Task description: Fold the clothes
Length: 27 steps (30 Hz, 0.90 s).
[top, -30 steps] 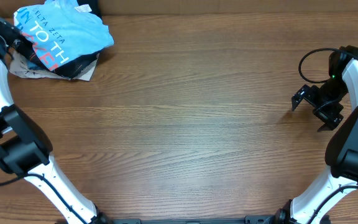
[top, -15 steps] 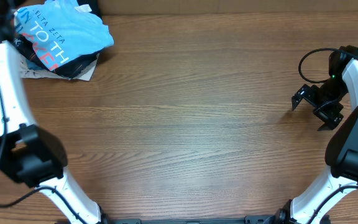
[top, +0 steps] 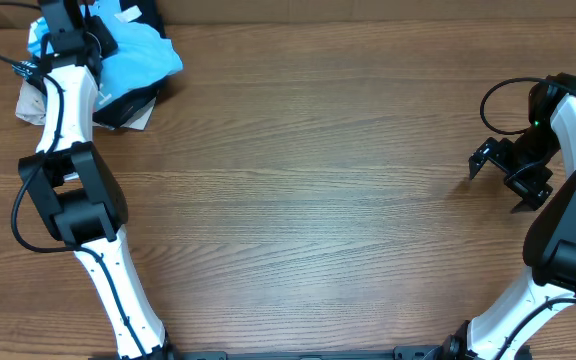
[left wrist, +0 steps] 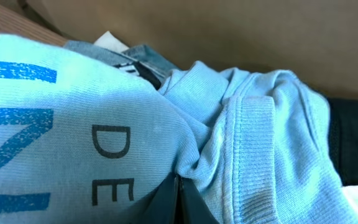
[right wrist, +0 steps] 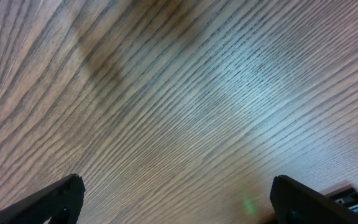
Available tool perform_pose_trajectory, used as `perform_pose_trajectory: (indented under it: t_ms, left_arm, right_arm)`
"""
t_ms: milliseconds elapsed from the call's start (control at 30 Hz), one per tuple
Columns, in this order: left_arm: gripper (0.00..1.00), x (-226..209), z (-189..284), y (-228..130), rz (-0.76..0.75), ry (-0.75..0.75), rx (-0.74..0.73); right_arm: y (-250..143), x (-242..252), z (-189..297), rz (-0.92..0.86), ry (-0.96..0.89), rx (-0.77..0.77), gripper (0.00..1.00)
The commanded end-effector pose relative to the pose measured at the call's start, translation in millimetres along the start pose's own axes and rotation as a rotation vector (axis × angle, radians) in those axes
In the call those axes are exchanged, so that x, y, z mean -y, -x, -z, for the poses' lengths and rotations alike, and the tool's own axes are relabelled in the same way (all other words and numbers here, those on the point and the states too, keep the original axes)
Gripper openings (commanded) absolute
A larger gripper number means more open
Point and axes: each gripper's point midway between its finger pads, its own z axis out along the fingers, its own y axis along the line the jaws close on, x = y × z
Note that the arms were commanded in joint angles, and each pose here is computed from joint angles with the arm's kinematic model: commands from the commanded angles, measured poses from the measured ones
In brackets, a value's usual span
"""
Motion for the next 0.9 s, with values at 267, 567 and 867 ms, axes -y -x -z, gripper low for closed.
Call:
perform_pose_trajectory:
  t_ms: [267, 567, 867]
  left_arm:
    - [0.04, 12.7, 80.9, 100.8, -0.009, -0.012, 0.193]
    - [0.04, -46.6, 81.3, 100.6, 0.005, 0.117, 0.157]
    - [0.04, -90.4, 28.6, 38.3, 0.016, 0.192, -0.009]
  right_arm:
    - [0.7, -2.0, 7.4, 0.004, 0.014, 0.014, 1.00]
    - [-0.2, -4.9, 7.4, 0.004, 0.031, 0.008, 1.00]
    - [-0.3, -5.0, 7.4, 0.004, 0.032, 0.008, 1.00]
